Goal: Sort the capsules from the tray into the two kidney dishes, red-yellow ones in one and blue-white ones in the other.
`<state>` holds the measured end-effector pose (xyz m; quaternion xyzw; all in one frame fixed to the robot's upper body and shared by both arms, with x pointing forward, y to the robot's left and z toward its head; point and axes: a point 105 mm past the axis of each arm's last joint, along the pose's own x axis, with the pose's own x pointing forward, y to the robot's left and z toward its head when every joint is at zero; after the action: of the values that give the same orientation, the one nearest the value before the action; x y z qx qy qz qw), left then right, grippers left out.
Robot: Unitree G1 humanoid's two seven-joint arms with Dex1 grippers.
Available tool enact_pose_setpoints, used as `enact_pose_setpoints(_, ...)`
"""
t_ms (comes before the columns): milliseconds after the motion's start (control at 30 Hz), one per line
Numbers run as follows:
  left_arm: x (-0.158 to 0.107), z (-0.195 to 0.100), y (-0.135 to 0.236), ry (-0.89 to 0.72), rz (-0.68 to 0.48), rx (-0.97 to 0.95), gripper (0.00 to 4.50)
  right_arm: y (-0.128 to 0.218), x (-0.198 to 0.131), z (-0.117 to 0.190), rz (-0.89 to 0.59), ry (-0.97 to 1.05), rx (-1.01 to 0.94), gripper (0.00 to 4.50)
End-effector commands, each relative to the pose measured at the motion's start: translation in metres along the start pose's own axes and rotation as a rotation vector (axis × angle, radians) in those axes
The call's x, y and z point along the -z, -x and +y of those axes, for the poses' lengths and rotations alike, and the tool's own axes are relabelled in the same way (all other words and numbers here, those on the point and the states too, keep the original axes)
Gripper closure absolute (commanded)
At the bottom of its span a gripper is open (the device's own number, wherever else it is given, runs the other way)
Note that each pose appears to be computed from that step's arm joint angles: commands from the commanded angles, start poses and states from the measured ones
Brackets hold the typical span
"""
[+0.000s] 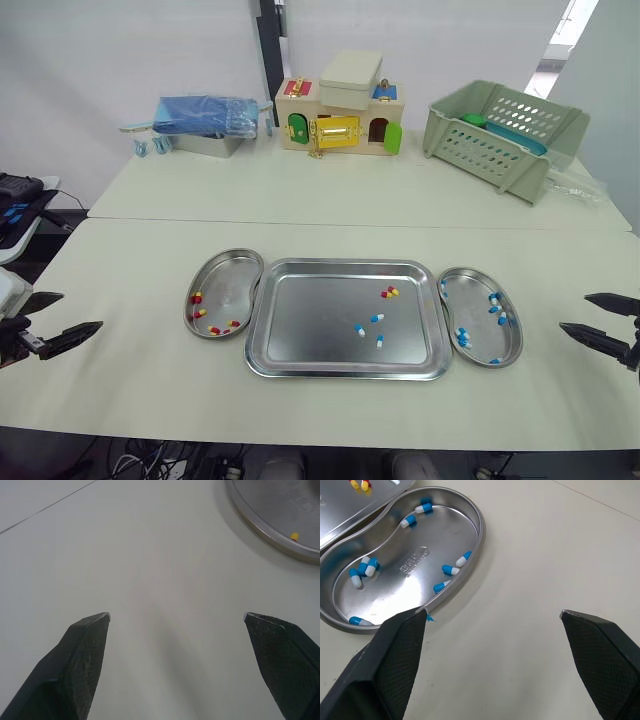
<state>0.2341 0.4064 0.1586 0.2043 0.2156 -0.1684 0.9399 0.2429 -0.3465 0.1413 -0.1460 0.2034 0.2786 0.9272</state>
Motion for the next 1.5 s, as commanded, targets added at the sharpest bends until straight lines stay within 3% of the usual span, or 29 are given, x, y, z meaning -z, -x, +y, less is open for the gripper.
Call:
enact_pose_setpoints(33,-0.009,0.0,0.003,-0.024,-0.033,0.0,0.06,0.004,-0.009,-0.004,-0.032,-0.002,0.011,0.0)
enact_pose_setpoints(367,-0.004,-0.008,0.002,-0.001,-0.038,0.026,0.06,0.007,-0.002,-0.006,-0.002,0.008,0.012,0.0)
enact_pose_setpoints(500,-0.013,-0.019,0.005,0.007,-0.116,0.067,0.06,0.005,-0.003,-0.001,-0.009,0.01,-0.006,0.0)
enact_pose_setpoints(633,-0.024,-0.056,0.008,0.001,-0.231,0.183,0.06,0.007,-0.003,-0.002,-0.013,-0.016,-0.017,0.0)
enact_pose_setpoints(833,-0.025,-0.144,0.02,0.044,-0.367,0.394,0.06,0.005,-0.004,-0.005,-0.008,-0.012,-0.027,0.0)
enact_pose_setpoints(1067,-0.016,-0.223,0.023,0.143,-0.552,0.438,0.06,0.001,-0.002,0.001,-0.006,-0.003,-0.057,0.0)
enact_pose_setpoints(1500,-0.009,-0.249,0.017,0.088,-0.698,0.376,0.06,0.014,-0.024,0.012,-0.016,-0.018,-0.134,0.0)
